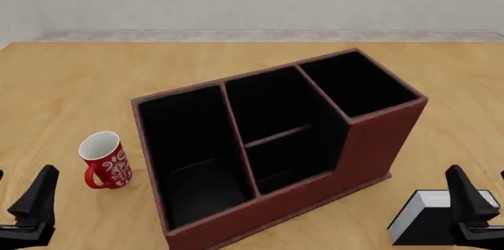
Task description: Pick up the book and place it in the right compartment of the caddy.
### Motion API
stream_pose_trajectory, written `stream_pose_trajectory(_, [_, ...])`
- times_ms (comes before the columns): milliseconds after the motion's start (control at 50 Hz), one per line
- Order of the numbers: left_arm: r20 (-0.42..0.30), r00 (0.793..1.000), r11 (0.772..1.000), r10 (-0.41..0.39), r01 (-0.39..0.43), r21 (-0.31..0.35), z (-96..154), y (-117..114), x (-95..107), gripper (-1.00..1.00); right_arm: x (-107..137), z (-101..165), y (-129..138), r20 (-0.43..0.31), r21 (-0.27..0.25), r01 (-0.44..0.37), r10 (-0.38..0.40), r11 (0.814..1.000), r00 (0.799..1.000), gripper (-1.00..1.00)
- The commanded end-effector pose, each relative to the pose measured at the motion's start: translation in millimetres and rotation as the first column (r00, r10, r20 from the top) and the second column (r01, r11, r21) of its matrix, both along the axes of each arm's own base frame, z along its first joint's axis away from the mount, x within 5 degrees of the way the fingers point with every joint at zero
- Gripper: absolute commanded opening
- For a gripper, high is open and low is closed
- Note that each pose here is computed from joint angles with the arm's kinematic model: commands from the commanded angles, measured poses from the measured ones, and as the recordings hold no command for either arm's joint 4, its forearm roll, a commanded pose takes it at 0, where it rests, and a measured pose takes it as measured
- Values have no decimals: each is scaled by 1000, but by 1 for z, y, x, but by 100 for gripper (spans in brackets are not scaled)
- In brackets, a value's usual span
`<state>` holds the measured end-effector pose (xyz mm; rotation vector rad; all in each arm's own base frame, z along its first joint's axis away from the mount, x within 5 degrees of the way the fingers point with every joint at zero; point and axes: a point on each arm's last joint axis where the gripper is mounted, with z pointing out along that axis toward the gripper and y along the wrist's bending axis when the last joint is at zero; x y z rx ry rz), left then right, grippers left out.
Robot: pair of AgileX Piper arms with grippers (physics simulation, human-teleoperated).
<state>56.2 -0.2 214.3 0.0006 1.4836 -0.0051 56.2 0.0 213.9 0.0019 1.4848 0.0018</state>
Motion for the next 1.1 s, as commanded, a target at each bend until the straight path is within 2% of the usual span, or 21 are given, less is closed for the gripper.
stream_pose_trajectory(20, [5,1000,1000,2,-2,16,8,0,-1,100,-1,8,0,20,11,-8,7,1000,1000,100])
stream_pose_trajectory(160, [-1,1000,999,-2,2,40,14,0,-3,100,-3,18,1,22,-21,-8,9,1000,1000,100])
stream_pose_trajectory(220, [-2,1000,999,3,-3,46,18,0,-4,100,-6,26,1,11,-60,-22,22,998,1000,100])
stream_pose_trajectory(300, [-4,1000,999,8,-8,51,19,0,-4,100,-9,36,1,6,-87,-22,23,996,1000,100])
stream_pose_trajectory(400, [-9,1000,998,22,-21,61,18,1,-4,100,-16,52,2,-26,-179,-47,43,983,999,100])
stream_pose_trajectory(440, [-9,1000,998,24,-24,63,18,1,-4,100,-20,60,2,-32,-192,-45,40,980,999,100])
stream_pose_trajectory(500, [-5,999,997,34,-33,67,19,1,-4,100,-25,68,2,-52,-239,-60,49,969,997,100])
stream_pose_trajectory(540, [-4,999,997,36,-36,68,20,2,-5,100,-26,70,2,-62,-247,-60,46,967,997,100])
stream_pose_trajectory(640, [-1,999,997,40,-40,73,20,2,-5,100,-36,85,1,-85,-322,-53,27,945,996,100])
stream_pose_trajectory(720, [-5,999,996,43,-43,78,19,2,-5,100,-41,92,1,-129,-392,-83,35,916,991,100])
stream_pose_trajectory(760, [-7,999,996,43,-43,77,19,2,-4,100,-39,90,2,-174,-437,-127,55,890,983,100])
stream_pose_trajectory(800, [-8,999,996,46,-45,78,19,2,-4,100,-40,93,1,-186,-452,-116,33,884,982,100])
stream_pose_trajectory(840, [-7,999,996,48,-47,77,19,2,-4,100,-39,93,1,-211,-463,-137,41,876,977,100])
stream_pose_trajectory(860, [-9,999,996,51,-50,77,18,2,-4,100,-40,96,1,-236,-493,-151,35,857,971,100])
stream_pose_trajectory(900, [-10,999,996,52,-51,79,17,2,-4,100,-42,103,1,-237,-482,-150,36,863,971,100])
stream_pose_trajectory(920, [-10,999,995,54,-53,81,17,2,-4,100,-41,104,1,-264,-486,-173,46,857,964,100])
stream_pose_trajectory(940, [-10,998,995,54,-53,78,17,2,-4,100,-41,101,1,-286,-519,-192,42,833,957,100])
stream_pose_trajectory(980, [-11,998,995,56,-55,80,17,3,-4,100,-41,106,1,-305,-532,-189,21,826,952,100])
stream_pose_trajectory(1040, [-11,998,995,60,-58,81,17,3,-4,100,-41,107,1,-347,-565,-224,18,794,938,100])
stream_pose_trajectory(1080, [-10,998,995,60,-59,82,17,3,-4,100,-41,109,1,-352,-572,-224,11,789,936,100])
stream_pose_trajectory(1100, [-10,998,995,62,-60,84,17,3,-4,100,-40,105,1,-382,-602,-252,4,758,924,100])
